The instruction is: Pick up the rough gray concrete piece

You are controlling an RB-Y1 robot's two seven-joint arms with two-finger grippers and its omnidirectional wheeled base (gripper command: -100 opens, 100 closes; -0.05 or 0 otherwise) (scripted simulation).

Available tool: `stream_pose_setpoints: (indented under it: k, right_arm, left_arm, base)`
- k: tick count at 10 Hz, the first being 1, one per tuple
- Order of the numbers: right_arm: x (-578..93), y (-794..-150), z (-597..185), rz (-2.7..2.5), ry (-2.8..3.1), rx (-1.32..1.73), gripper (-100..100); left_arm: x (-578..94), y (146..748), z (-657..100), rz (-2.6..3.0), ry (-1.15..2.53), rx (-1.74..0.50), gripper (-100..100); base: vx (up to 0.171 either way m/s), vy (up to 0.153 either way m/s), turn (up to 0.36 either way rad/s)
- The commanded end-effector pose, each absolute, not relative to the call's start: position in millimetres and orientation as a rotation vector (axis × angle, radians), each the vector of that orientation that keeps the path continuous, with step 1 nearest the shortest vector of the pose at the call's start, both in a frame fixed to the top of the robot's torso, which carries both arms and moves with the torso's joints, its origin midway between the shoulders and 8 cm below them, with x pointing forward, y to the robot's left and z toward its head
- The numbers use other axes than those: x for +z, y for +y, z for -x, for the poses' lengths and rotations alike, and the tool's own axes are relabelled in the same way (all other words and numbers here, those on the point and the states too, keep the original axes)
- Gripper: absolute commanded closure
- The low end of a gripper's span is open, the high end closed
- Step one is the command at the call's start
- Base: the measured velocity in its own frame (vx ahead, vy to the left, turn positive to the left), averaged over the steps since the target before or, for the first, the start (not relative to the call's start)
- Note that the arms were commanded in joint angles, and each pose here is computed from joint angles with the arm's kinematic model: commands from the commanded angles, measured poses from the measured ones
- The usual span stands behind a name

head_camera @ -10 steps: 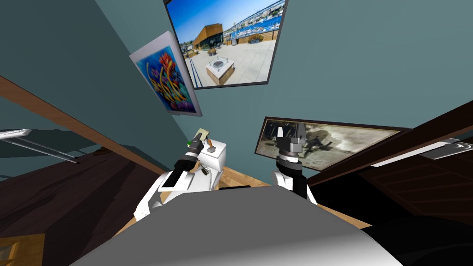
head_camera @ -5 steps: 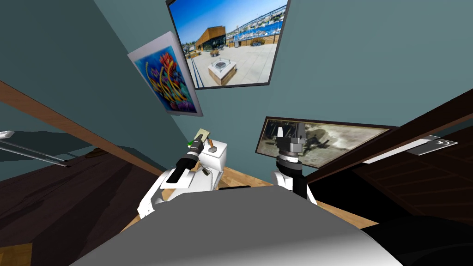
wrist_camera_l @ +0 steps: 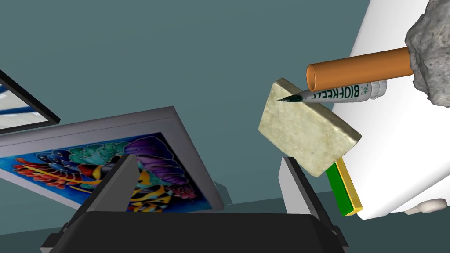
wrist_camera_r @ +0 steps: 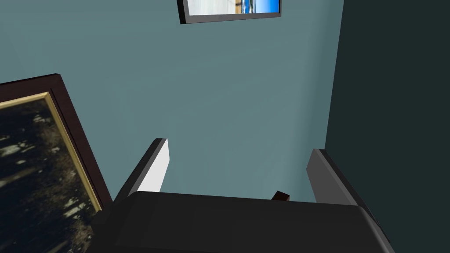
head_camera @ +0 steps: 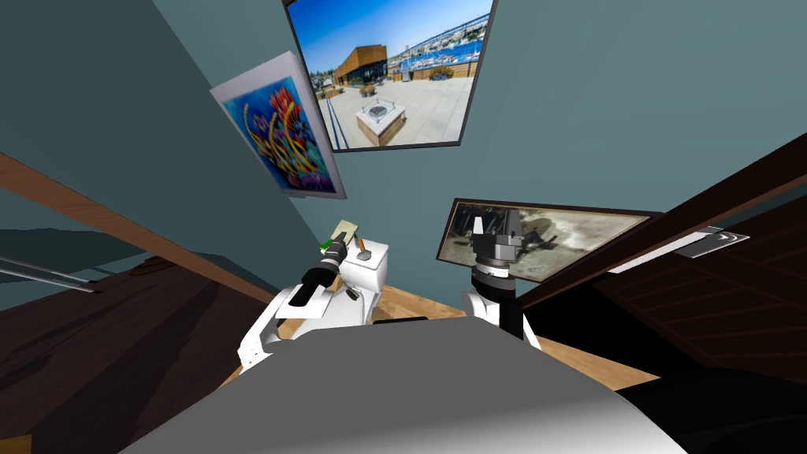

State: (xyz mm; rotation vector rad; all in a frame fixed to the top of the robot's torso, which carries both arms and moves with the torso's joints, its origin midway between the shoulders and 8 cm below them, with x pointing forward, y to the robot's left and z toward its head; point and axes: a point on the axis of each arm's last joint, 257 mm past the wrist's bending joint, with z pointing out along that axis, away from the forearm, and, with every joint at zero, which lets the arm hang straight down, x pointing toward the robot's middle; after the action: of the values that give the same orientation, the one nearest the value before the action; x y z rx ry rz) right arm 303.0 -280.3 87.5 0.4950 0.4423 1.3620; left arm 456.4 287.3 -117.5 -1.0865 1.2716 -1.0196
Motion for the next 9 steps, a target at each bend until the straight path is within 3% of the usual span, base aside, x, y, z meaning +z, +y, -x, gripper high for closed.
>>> stream_pose_setpoints:
  k: [1, 9]
  right_arm:
    - [88, -280, -303, -0.495, 0.442, 1.362, 0]
    - [88, -280, -303, -0.495, 0.442, 1.362, 0]
  left_arm:
    - [-129, 292, -457, 1.124, 1.293, -0.986, -100]
    - [-180, 309, -461, 1.293, 1.383, -0.869, -100]
  base:
    - [-0.009, 0.042, -0.052]
    - [0.012, 0.027, -0.023]
